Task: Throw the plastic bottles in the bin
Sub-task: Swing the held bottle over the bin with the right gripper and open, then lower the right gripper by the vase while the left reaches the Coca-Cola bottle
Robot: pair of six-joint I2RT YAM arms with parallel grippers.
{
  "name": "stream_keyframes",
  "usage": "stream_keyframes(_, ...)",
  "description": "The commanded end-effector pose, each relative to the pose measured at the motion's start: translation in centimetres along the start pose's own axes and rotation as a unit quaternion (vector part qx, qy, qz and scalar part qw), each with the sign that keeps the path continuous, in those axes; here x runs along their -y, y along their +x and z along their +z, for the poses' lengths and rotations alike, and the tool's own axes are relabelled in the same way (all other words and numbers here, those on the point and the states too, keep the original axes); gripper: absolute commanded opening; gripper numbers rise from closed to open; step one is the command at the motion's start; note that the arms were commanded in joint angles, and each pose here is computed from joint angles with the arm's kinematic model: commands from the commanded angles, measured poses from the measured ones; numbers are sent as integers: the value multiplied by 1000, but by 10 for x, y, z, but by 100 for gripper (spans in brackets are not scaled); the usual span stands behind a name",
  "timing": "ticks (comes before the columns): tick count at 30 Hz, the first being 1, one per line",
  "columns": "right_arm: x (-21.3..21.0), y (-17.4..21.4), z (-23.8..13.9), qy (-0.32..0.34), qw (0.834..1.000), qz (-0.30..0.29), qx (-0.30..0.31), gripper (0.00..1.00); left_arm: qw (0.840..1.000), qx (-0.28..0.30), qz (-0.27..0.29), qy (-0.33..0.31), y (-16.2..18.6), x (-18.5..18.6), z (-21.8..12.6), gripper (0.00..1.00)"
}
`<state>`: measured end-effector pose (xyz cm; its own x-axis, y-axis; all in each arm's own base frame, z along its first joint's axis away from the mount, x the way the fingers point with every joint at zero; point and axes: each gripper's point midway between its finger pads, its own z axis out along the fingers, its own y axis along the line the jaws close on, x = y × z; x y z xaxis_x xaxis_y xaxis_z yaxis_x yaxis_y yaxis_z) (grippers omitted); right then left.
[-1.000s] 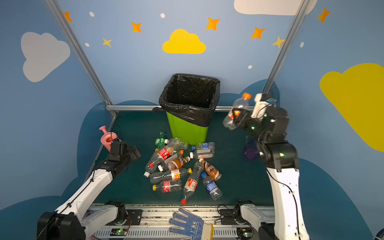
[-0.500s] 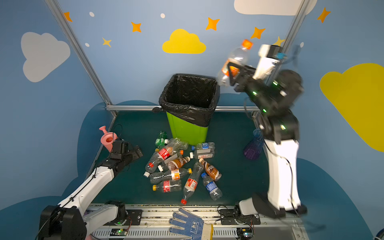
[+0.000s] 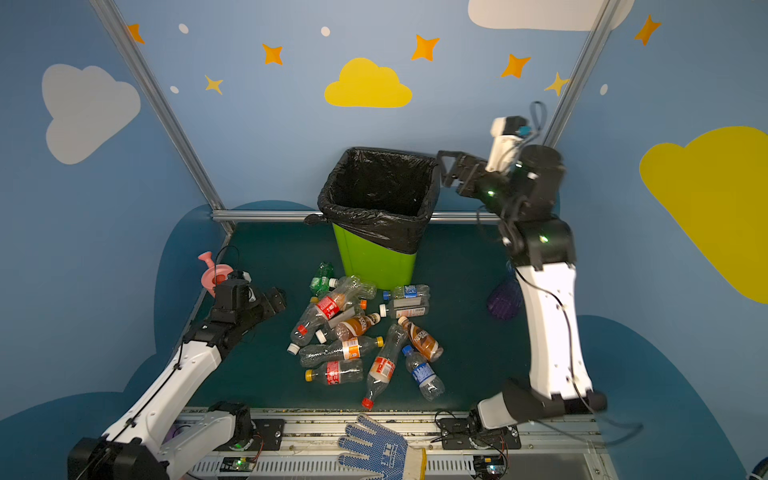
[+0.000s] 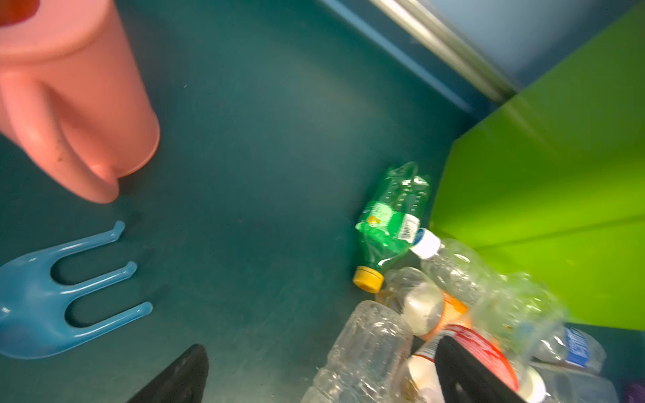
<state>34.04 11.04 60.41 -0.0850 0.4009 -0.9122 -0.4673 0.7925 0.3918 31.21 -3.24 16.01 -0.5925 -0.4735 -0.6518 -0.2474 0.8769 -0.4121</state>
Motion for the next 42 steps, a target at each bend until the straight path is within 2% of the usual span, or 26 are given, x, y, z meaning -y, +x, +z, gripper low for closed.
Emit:
stream_keyframes(1,13,6,-2,9,1000,1,12,96,998,-16,41,41,7,15,-5,100)
stream_keyframes(5,47,42,-11,46,998,25,-15,97,994,-40,83,60,16,30,-10,100)
stream_keyframes(11,102,115,-26,103,988,87,-77,97,975,-80,203,43,33,56,-9,100)
stream_keyframes(18,165,208,-67,182,959,174,-134,97,950,-103,292,46,42,83,-6,100)
stream_keyframes(25,199,273,-102,230,929,233,-169,97,920,-151,362,21,52,94,1,100)
stream_keyframes(31,209,295,-112,244,918,258,-177,97,903,-166,396,13,54,104,6,100)
stream_keyframes(42,213,299,-118,250,913,271,-175,97,868,-226,442,8,69,119,27,97)
